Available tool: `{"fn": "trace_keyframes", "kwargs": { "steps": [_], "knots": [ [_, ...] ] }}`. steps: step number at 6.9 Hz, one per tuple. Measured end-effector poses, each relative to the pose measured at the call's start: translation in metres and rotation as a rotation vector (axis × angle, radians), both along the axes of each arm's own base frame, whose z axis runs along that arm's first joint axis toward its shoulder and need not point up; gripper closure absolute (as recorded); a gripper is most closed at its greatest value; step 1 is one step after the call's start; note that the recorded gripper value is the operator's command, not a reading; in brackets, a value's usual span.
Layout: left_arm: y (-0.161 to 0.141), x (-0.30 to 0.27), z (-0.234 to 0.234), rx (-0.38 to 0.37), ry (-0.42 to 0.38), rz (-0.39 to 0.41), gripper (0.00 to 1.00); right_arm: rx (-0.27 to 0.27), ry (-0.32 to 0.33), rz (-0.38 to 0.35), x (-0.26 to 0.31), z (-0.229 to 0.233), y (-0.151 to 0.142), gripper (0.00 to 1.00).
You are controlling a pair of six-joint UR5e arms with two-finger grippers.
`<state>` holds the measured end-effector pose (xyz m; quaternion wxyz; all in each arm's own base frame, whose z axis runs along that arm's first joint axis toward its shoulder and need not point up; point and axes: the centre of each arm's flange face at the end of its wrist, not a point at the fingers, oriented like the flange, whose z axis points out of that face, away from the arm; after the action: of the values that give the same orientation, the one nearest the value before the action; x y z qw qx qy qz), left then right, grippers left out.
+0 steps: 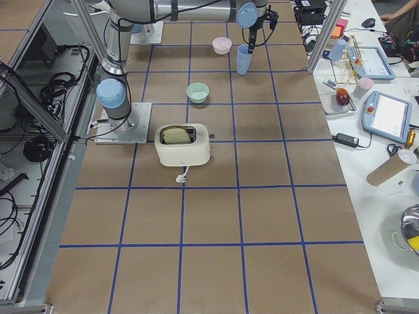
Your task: Stack blue cups with both arms
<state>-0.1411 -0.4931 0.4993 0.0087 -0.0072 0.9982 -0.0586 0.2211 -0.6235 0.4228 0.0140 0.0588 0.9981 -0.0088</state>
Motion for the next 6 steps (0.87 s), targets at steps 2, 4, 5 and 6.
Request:
{"fn": "trace_keyframes", "kwargs": {
  "steps": [2,4,5,6],
  "knots": [
    [0.000,0.000,0.000,0.003,0.000,0.000,0.00,0.045,0.013,0.042,-0.057,0.025,0.011,0.00],
    [0.000,0.001,0.000,0.004,0.000,0.001,0.00,0.093,0.013,0.047,-0.101,0.054,0.035,0.00],
    [0.000,0.001,0.000,0.004,0.000,0.001,0.00,0.102,0.011,0.044,-0.112,0.066,0.049,0.00],
    [0.000,0.001,0.000,0.004,0.000,0.001,0.00,0.105,0.011,0.044,-0.116,0.073,0.064,0.00]
  ]
}}
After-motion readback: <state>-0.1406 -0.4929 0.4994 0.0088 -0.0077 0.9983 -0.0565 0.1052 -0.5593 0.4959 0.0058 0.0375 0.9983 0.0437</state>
